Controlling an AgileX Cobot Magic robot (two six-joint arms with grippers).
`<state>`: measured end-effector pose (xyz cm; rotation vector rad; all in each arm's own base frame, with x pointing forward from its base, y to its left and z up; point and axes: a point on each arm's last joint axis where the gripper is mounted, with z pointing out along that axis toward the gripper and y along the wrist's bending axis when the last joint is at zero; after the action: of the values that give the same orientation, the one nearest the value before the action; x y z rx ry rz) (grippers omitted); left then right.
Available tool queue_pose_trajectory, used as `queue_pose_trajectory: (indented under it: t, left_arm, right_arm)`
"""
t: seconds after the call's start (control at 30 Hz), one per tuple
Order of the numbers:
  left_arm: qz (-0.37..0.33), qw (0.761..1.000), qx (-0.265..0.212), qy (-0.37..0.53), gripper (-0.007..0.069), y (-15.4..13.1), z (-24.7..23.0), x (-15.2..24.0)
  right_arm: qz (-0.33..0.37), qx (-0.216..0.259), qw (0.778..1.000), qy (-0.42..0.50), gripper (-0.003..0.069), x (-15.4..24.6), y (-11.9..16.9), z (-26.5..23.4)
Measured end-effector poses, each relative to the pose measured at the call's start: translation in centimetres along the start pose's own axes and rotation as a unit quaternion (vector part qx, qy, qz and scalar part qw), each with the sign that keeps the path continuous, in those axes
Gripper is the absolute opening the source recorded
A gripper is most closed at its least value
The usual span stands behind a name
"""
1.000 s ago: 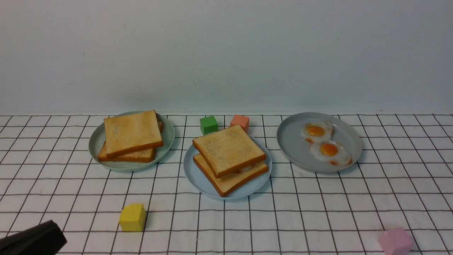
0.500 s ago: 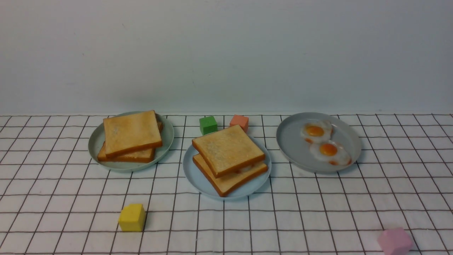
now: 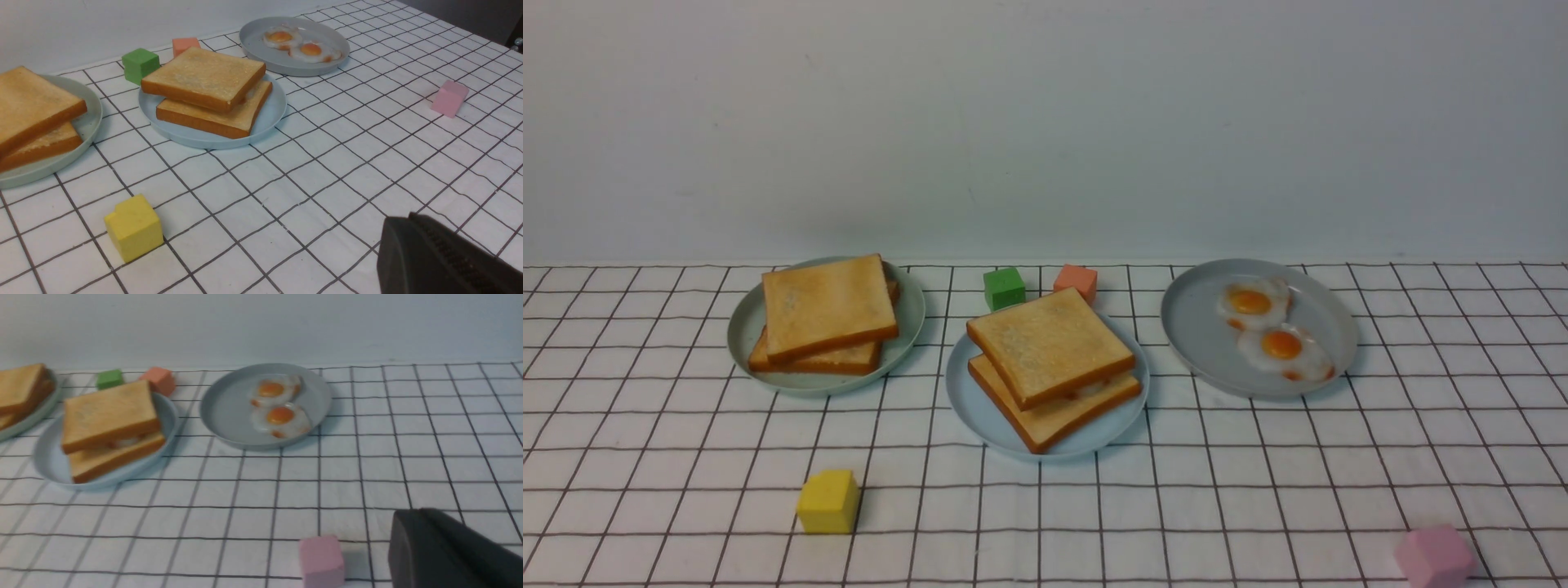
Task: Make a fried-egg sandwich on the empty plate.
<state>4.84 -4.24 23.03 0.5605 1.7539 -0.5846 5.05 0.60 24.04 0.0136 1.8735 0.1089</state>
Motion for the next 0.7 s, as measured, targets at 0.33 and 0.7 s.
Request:
queue_pose_trajectory:
  t: [0.33,0.7]
  left_arm:
    - [0.0,1.0,-0.001,0.009,-0.0009,0.0,0.1,0.1]
    - [0.0,1.0,-0.002,0.018,0.0001,0.0,0.1,0.3]
  right_arm:
    - [0.086,0.075,0.993,-0.003,0.0026,6.3,-1.9,2.0]
    - [0.095,0.068,0.993,-0.002,0.0031,6.3,-1.8,2.0]
